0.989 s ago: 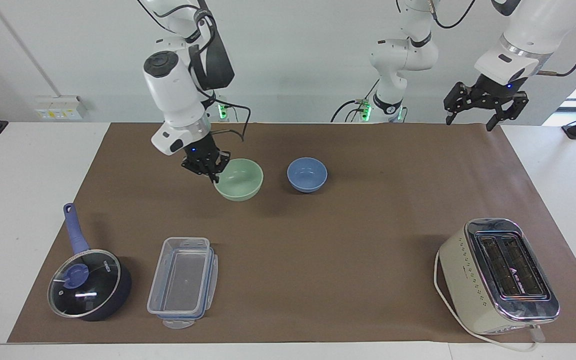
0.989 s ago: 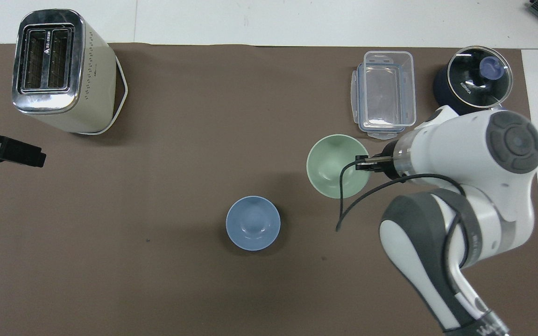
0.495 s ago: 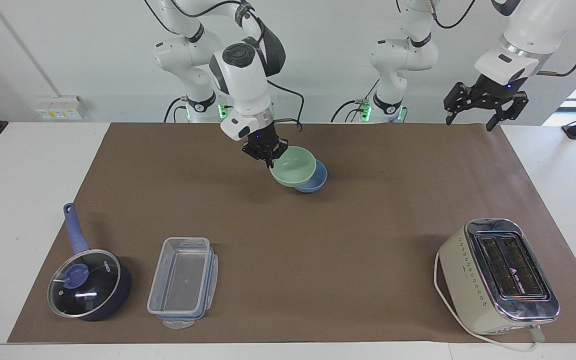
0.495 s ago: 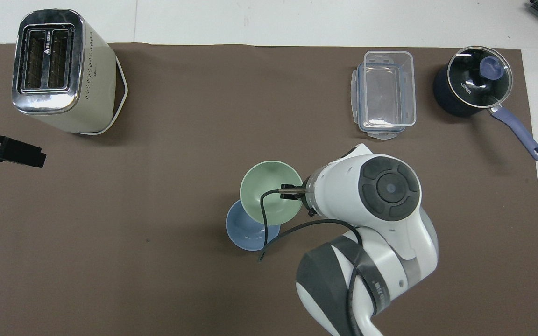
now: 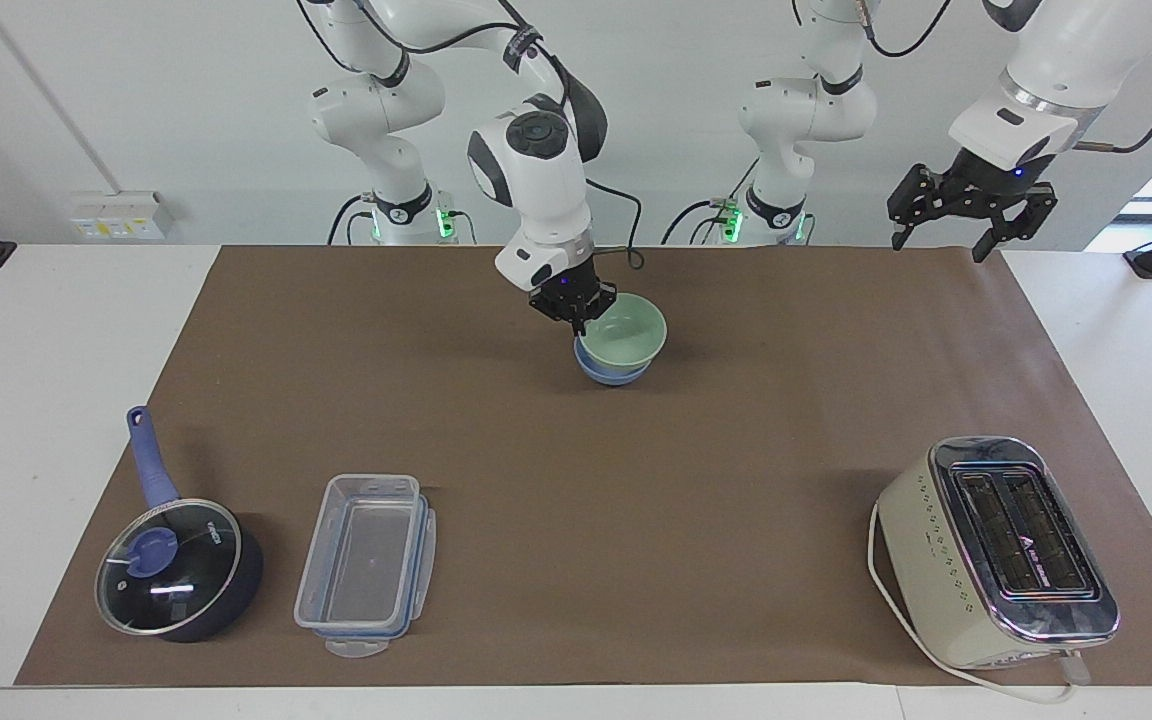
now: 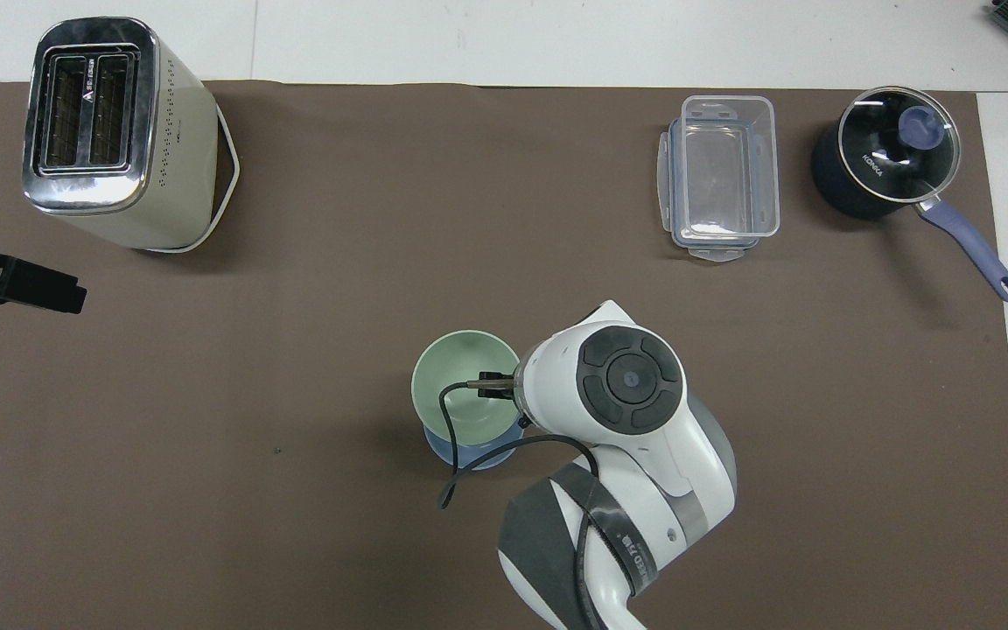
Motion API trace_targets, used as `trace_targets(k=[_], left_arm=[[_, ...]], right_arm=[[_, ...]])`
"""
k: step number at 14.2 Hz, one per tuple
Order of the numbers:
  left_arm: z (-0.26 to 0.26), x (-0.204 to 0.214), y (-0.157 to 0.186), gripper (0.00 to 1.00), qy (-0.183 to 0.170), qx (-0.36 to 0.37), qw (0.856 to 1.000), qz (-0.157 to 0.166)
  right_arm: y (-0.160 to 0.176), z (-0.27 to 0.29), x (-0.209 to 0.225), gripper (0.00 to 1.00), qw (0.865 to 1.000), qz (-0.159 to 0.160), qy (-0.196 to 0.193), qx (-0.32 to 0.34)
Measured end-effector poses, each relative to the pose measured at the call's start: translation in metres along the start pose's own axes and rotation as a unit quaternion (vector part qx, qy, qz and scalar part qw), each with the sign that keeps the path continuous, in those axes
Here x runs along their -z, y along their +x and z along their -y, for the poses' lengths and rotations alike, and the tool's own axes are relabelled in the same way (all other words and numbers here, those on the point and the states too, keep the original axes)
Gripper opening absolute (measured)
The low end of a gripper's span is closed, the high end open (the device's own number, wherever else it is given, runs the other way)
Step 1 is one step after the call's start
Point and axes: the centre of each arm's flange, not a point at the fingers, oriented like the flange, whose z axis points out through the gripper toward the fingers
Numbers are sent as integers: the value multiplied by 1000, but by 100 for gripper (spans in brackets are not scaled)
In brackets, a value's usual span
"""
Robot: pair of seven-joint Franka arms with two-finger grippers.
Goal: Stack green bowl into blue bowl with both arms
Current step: 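Carry the green bowl over the blue bowl and lower it in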
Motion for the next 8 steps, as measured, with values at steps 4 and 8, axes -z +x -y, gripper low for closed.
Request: trace_targets(k=[4,8], left_arm=[[0,0,0,100,0,0,1000,0],[0,0,0,100,0,0,1000,0]], right_arm=[[-15,0,-23,4,1000,7,-6,8],[-18,-2,-29,4,1000,11,-10,8]])
